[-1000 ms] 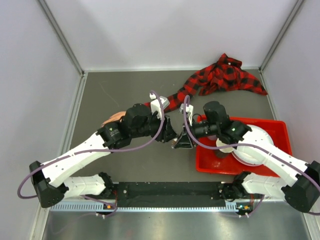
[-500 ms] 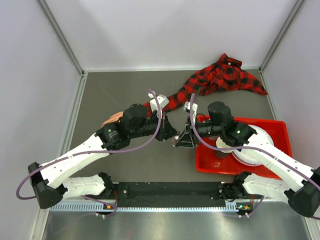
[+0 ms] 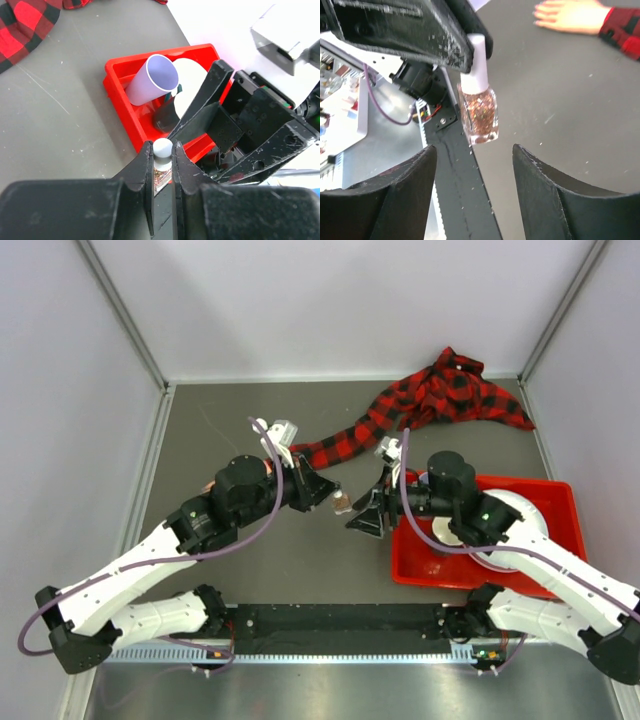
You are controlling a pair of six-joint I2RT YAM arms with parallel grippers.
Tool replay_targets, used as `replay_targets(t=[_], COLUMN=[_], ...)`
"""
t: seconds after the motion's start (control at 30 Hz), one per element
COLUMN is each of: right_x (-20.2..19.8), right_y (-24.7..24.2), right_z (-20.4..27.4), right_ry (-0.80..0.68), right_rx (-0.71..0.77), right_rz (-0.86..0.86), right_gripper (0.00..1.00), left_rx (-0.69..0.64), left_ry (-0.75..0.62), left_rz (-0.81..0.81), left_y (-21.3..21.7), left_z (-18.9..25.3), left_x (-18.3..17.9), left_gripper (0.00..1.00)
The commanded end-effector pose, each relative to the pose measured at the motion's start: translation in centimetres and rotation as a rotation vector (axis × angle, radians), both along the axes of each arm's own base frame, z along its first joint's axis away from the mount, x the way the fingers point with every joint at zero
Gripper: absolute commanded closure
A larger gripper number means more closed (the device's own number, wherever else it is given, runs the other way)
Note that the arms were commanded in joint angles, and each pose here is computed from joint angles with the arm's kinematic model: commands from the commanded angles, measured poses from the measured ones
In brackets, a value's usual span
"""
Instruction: Paint the nails
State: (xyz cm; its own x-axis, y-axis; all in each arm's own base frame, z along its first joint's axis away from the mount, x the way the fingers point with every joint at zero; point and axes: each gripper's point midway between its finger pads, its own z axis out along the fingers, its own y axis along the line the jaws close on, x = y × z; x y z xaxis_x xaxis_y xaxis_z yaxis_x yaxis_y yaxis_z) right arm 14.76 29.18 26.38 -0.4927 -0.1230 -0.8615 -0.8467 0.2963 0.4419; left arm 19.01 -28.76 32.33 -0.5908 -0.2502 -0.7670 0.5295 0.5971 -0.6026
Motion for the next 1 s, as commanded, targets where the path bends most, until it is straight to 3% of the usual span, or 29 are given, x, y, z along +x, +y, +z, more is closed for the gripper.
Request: replay_targets(t=[0.0, 0.4, 0.67, 0.83, 0.97], right_x=[1.2, 1.5, 1.3, 1.3, 1.2], right_y=[1.0, 2.6, 3.0, 3.0, 3.2], right_z=[2.1, 3.7, 4.8, 5.0, 5.0], right_ry=[-0.089, -0.132, -0.145, -0.152, -0.149], right_rx=[0.06, 0.105, 0.155, 0.159, 0.154], right_rz=[-0.018, 0.045, 0.061, 0.064, 0.079], right_gripper=[0.39, 0.52, 0.54, 0.62, 0.75], left_rx=[-0.07, -0.087, -0.1, -0.1, -0.101], left_ry=[-0.008, -0.013, -0.012, -0.012, -0.011], left_rz=[0.024, -0.015, -0.043, -0.059, -0.056], left_y=[-0.4, -0.6, -0.8, -0.9, -0.8], left_z=[1.8, 2.2, 2.4, 2.4, 2.3], left_x=[0.5, -0.2, -0.7, -0.9, -0.9], left_gripper=[1.0, 1.0, 1.0, 1.0, 1.0])
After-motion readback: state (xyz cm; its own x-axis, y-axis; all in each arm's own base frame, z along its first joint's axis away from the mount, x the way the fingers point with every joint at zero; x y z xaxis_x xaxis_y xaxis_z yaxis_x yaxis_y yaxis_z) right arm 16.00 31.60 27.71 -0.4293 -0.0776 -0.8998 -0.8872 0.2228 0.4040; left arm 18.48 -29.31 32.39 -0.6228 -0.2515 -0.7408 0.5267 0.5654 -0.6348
